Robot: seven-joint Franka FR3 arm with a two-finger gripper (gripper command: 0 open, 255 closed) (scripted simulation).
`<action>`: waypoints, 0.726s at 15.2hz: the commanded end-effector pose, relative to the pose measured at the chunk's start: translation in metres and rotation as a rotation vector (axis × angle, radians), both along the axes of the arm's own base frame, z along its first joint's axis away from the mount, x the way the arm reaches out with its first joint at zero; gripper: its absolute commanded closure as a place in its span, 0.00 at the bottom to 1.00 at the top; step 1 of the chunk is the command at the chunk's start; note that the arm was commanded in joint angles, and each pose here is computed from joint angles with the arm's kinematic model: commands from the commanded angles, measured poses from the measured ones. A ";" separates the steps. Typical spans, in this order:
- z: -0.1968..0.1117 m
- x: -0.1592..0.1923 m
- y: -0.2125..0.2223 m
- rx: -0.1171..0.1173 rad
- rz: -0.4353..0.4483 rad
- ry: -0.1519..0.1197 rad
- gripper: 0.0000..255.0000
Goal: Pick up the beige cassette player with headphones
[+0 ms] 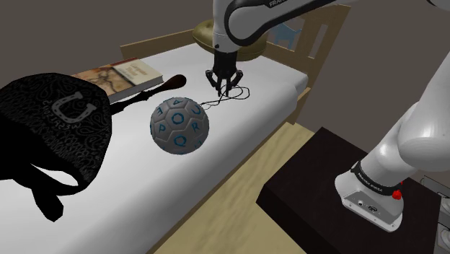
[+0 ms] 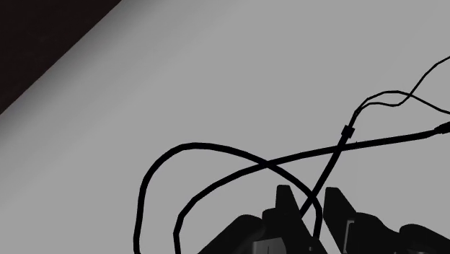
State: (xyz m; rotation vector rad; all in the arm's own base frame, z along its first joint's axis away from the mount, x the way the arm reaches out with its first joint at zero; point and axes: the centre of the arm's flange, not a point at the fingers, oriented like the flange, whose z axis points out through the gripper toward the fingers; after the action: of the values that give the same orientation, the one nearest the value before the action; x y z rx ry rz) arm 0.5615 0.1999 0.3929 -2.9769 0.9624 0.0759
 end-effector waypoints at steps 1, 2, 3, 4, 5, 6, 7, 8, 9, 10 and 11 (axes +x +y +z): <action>0.008 0.000 -0.001 0.000 0.000 0.000 1.00; 0.014 0.000 -0.001 0.000 0.000 0.000 1.00; 0.019 0.000 -0.001 0.000 0.000 0.000 1.00; 0.024 0.000 -0.001 0.000 0.000 0.000 1.00; 0.030 0.000 -0.001 0.000 0.000 0.000 1.00; 0.035 0.000 -0.001 0.000 0.000 0.000 1.00; 0.040 0.000 -0.001 0.000 0.000 0.000 1.00; 0.045 0.000 -0.001 0.000 0.000 0.000 1.00; 0.051 0.000 -0.001 0.000 0.000 0.000 1.00; 0.056 0.000 -0.001 0.000 0.000 0.000 1.00; 0.061 0.000 -0.001 0.000 0.000 0.000 1.00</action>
State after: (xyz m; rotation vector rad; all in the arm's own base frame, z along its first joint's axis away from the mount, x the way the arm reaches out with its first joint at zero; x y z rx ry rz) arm 0.5626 0.1992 0.4491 -2.9772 0.9623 0.0760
